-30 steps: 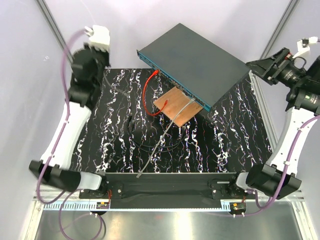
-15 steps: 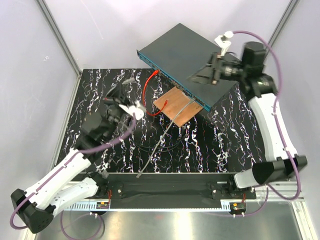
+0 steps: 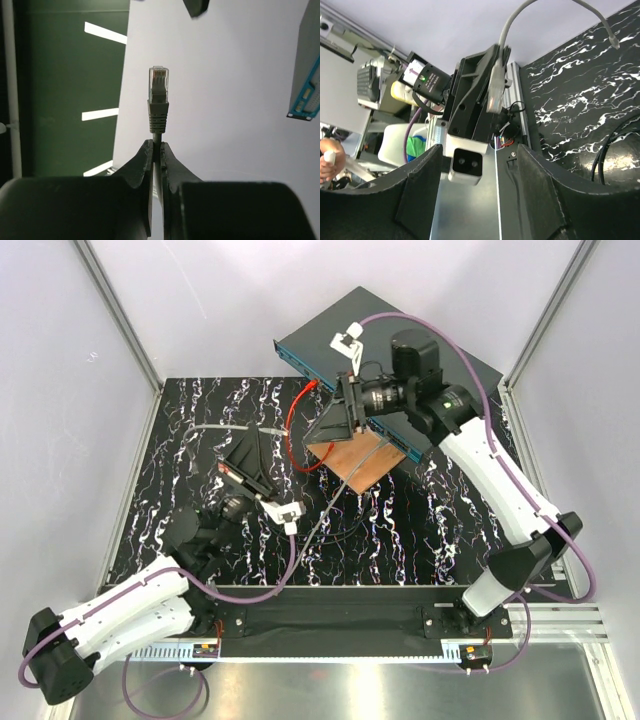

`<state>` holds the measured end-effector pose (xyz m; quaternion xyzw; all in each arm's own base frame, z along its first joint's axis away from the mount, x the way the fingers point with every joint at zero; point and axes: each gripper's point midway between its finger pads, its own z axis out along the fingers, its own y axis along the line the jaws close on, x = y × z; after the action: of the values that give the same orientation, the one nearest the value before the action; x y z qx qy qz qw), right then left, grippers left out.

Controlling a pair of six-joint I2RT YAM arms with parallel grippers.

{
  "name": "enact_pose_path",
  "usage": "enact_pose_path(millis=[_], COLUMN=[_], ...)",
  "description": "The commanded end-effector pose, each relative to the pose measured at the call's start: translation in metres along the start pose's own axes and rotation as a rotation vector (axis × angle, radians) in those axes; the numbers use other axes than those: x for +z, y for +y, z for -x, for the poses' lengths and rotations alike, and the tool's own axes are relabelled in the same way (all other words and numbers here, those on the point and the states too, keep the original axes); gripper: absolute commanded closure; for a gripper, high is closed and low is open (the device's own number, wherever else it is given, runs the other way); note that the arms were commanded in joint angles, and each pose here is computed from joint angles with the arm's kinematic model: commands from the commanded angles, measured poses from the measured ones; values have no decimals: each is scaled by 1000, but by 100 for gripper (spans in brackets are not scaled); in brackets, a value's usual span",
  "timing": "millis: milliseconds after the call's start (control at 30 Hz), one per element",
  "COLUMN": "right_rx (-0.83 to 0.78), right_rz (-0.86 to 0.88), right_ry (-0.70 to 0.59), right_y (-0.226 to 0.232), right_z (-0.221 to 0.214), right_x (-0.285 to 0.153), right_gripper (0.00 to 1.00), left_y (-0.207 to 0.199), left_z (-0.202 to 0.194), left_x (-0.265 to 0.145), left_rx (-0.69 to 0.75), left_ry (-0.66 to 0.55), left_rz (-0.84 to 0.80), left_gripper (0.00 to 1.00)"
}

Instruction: Insert the plug into the switch port

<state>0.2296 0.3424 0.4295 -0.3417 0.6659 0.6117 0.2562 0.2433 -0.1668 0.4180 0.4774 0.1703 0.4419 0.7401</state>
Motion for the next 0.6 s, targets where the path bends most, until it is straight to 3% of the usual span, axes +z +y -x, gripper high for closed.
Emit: enact_pose_path(millis=[0,333,567], right_rx=[-70,-75,-76], right_rz=[24,51,89], right_ry=[11,51,69], right_y=[5,4,11], right_z=[3,-3,-8], right_x=[13,34,42], right_gripper=[33,38,55], left_y=[33,26,21], left_z=[14,29,32], left_x=[-4,-3,-2], left_rx=[80,76,64], left_ry=[-63,-125,-133], left_rz=[138,127,112], left_gripper=[100,100,100])
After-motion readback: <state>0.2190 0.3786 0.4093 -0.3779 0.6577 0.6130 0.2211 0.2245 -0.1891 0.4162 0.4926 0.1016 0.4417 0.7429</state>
